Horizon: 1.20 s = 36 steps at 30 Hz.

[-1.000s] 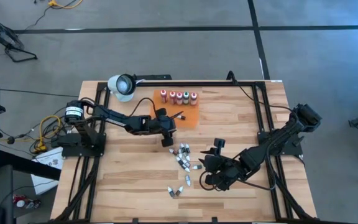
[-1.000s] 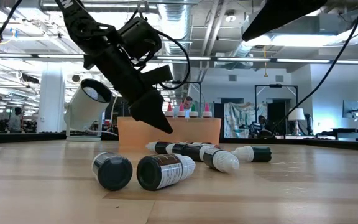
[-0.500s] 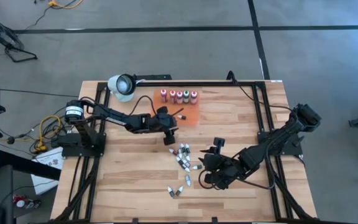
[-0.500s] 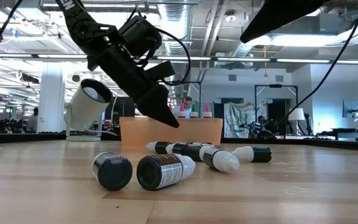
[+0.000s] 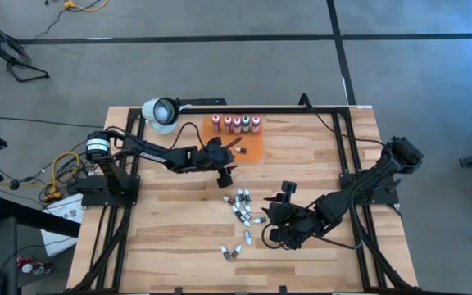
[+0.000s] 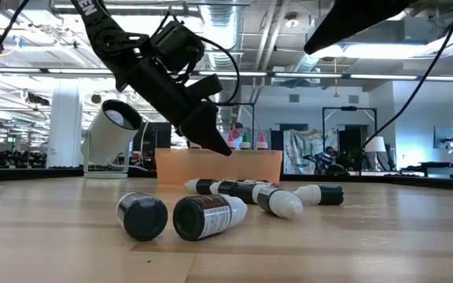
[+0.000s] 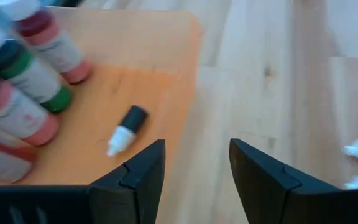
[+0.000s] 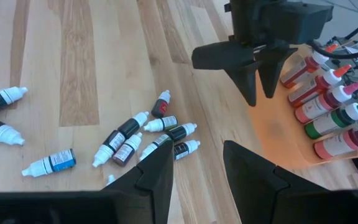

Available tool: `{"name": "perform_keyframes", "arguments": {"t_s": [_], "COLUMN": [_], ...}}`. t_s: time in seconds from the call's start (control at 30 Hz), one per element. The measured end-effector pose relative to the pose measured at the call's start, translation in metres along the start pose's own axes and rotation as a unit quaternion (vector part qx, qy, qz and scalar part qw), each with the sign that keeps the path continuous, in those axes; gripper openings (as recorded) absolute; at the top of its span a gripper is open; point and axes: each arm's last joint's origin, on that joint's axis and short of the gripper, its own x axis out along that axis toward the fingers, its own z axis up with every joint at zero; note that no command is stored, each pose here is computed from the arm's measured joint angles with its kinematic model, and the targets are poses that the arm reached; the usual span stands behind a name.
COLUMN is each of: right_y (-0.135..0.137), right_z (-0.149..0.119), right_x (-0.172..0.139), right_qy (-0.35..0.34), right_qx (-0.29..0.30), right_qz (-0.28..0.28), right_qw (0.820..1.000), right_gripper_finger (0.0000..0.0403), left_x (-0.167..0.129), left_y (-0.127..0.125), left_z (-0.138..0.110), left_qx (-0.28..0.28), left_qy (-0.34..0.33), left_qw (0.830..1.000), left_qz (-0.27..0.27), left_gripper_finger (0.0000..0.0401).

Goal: Pick & Place food coloring
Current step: Adjust the orange bin, then put the small red food coloring bottle into the orange bin

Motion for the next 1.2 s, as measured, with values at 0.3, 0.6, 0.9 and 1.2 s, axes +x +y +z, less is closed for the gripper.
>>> {"name": "perform_keyframes", "arguments": {"t_s": [0.3, 0.6, 0.9, 1.2], "right_y": [0.0, 0.0, 0.0, 0.0], "right_z": [0.0, 0.0, 0.0, 0.0], "right_x": [0.0, 0.0, 0.0, 0.0], "right_qy": [0.0, 0.0, 0.0, 0.0], "right_qx": [0.0, 0.0, 0.0, 0.0], "right_qz": [0.0, 0.001, 0.0, 0.0], "right_qw": [1.0, 1.0, 1.0, 1.0], "right_gripper_finger": [0.0133, 0.0134, 0.0134, 0.0134], "left_x": [-0.003, -0.01, -0.017, -0.019], "left_y": [-0.017, -0.044, -0.06, -0.06], "left_z": [0.006, -0.008, -0.019, -0.028], "left_qx": [0.029, 0.096, 0.114, 0.145], "left_qy": [-0.033, 0.026, 0.075, 0.109], "left_qw": [0.997, 0.975, 0.957, 0.955], "left_qz": [-0.064, -0.198, -0.255, -0.234], "left_gripper_finger": [0.0173, 0.0173, 0.0173, 0.0173]}}
